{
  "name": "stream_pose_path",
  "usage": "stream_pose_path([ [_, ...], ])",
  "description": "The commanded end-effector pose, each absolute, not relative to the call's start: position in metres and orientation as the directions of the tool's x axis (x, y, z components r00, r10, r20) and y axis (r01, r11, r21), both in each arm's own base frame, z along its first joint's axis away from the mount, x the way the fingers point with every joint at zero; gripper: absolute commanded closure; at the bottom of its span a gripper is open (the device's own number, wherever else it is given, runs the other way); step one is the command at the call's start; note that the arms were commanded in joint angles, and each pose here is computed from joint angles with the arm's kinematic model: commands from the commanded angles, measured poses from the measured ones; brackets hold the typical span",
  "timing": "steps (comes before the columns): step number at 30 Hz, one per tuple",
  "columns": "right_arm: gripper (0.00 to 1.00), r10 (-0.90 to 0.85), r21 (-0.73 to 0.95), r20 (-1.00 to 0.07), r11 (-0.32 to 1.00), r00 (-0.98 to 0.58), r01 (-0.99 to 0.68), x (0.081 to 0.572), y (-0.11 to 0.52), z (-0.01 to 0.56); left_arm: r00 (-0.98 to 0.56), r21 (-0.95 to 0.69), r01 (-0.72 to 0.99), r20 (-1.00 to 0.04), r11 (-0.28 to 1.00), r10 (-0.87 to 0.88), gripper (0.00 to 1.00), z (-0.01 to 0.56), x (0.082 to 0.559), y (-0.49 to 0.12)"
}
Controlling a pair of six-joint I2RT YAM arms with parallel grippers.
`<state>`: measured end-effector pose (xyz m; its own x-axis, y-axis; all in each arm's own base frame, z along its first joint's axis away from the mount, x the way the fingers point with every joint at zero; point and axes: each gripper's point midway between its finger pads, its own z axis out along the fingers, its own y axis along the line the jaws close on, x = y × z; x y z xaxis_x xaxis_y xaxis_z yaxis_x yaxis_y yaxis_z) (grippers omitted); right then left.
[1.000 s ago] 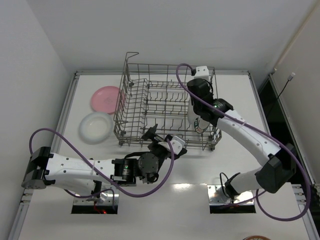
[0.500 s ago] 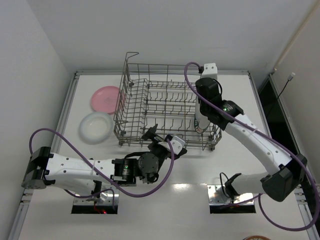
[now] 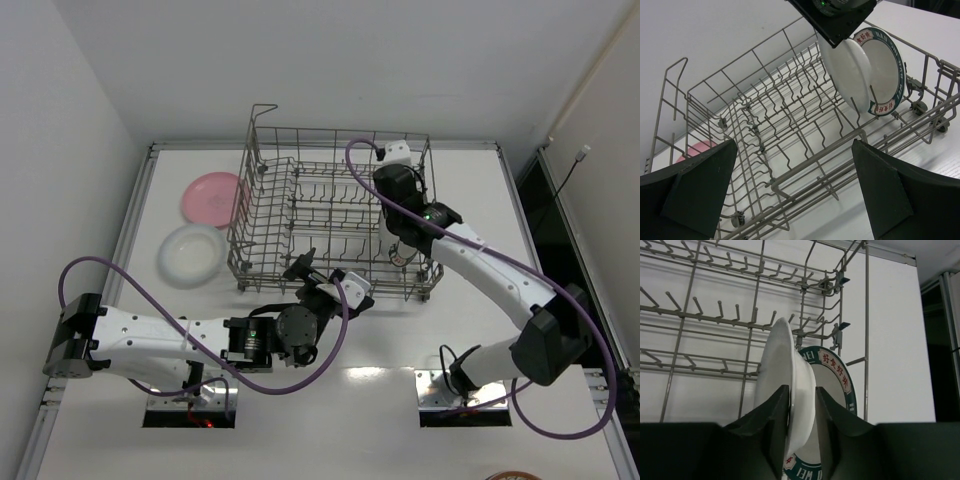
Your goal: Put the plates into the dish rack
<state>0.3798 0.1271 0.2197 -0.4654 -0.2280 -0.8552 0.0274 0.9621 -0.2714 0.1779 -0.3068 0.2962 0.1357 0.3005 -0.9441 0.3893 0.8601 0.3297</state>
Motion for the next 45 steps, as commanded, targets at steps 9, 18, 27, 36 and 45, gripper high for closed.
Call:
stream_pose_path([
  [9,0.49,-0.157,-0.207,-0.874,0.976,-0.459,0.061,0.389,0.134,0.206,0.137,0.261,0.405,-0.965,0.876,0.224,0.0,0.305,0.174,-0.306],
  [18,0.35,-0.079,-0.115,-0.903,0.991,-0.423,0.061,0.377,0.137,0.229,0.131,0.297,0.352,-0.955,0.888,0.267,0.0,0.291,0.178,-0.302],
  [27,0.21,0.014,0.102,-0.952,0.956,-0.304,-0.275,0.352,0.193,0.277,-0.01,0.019,0.08,-1.0,0.997,0.02,0.0,0.322,0.238,-0.24],
  [36,0.21,-0.12,0.051,-0.916,0.911,-0.382,-0.408,0.356,0.218,0.251,-0.128,-0.22,-0.146,-0.963,0.965,-0.238,0.0,0.328,0.315,-0.132],
  [45,0.19,-0.175,0.032,-0.918,0.861,-0.356,-0.507,0.34,0.222,0.252,-0.204,-0.27,-0.423,-0.902,0.865,-0.381,0.0,0.282,0.338,-0.067],
])
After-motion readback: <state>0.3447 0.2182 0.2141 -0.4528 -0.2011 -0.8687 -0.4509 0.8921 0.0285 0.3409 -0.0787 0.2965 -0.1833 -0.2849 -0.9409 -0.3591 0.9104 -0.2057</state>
